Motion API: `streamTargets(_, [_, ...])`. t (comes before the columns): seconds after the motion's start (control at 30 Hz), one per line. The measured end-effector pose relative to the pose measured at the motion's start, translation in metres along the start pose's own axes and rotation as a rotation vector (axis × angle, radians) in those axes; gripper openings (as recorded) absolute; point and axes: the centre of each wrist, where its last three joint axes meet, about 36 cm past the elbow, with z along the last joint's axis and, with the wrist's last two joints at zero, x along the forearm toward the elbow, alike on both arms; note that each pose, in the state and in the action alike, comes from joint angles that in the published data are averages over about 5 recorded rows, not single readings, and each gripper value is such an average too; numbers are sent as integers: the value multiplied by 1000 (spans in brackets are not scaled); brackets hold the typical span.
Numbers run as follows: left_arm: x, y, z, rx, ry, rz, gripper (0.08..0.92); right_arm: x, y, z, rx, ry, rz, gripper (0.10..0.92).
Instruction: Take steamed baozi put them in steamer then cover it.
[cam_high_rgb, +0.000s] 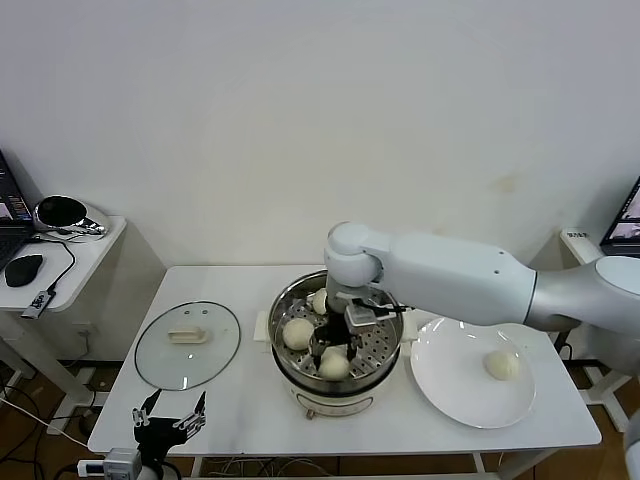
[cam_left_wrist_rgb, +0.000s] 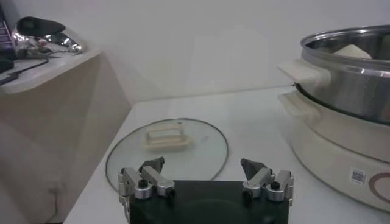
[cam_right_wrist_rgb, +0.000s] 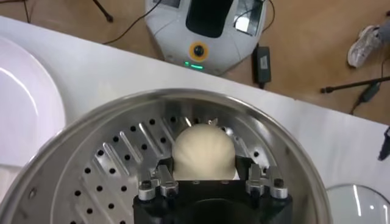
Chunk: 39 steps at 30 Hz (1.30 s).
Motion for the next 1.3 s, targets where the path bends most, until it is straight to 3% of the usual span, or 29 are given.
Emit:
streamTargets(0.17, [0,0,0,0,-1,2,823,10,4,-3,-56,20,19,795])
streamTargets(0.47, [-1,-1,-4,4,-12,7,823,62,39,-4,-280,118,117,823])
streamTargets(0.87, [-8,-6,-7,-2,-21,36,823,115,174,-26,-977,243,251,823])
streamTargets(1.1, [-8,-6,-1,-3,-3,47,823,100,256,-52,-1366,271,232,823])
streamTargets(1.3, [-7,-7,0,-4,3,49,823,70,306,-70,-1561,277,186,823])
